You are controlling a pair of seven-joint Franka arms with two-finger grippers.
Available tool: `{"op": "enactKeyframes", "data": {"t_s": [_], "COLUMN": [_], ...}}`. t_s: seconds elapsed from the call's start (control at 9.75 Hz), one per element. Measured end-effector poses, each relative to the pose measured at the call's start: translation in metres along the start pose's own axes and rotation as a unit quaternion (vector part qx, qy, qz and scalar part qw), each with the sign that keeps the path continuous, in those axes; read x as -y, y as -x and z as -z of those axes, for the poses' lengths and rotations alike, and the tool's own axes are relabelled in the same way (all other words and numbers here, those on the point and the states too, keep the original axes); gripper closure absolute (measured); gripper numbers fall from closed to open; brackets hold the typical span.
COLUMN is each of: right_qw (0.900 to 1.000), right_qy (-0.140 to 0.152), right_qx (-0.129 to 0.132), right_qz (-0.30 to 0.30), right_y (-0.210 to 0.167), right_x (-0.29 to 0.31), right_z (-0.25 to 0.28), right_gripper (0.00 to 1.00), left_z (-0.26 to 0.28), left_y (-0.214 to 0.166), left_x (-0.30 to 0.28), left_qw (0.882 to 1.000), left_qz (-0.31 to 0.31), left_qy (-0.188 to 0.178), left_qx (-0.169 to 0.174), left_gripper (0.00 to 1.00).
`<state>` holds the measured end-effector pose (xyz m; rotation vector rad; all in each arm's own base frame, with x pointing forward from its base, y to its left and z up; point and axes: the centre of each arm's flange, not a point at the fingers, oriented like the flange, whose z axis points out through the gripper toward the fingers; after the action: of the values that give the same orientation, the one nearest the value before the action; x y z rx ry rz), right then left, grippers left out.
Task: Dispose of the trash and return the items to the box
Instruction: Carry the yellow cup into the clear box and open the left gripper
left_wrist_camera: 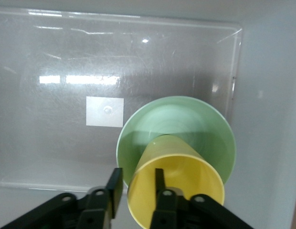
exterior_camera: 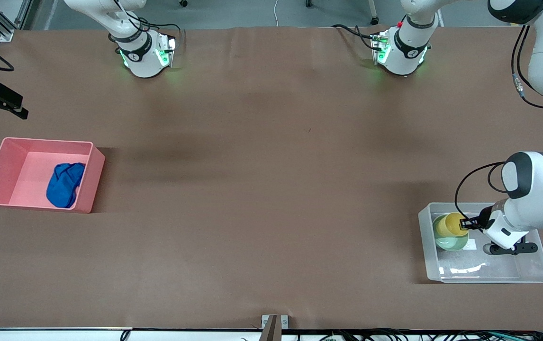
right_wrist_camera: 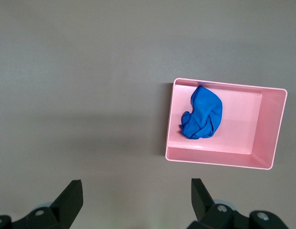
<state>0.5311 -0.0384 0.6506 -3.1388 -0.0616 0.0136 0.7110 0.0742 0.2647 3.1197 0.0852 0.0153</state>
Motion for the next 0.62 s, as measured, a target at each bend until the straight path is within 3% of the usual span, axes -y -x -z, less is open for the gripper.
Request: {"op": "enactKeyframes", "data": {"t_s": [0.21, 0.41, 0.62], "right_qw": [1.0, 1.0, 1.0], "right_qy": [0.0, 0.0, 0.0], "right_qx": [0.001, 0.002, 0.003], "right_qz": [0.0, 0.0, 0.0], "right_y": [0.0, 0.0, 0.0], "right_x": [0.0, 0.0, 0.001], "right_z": [-0.001, -0.002, -0.002], "right_gripper": [0.0, 0.0, 0.0], "left_z": [0.04, 0.127, 0.227], "left_y": [-0.007, -0.004, 0.022], "left_x": [-0.003, -0.017, -0.049], "left_qw": [1.0, 0.997, 0.994], "left_qz": [-0.002, -0.013, -0.03], "left_qy": [-0.005, -0.023, -0.05], "left_qx": [-0.031, -0.069, -0.088], "left_gripper": [0.3, 0.01, 0.0]}}
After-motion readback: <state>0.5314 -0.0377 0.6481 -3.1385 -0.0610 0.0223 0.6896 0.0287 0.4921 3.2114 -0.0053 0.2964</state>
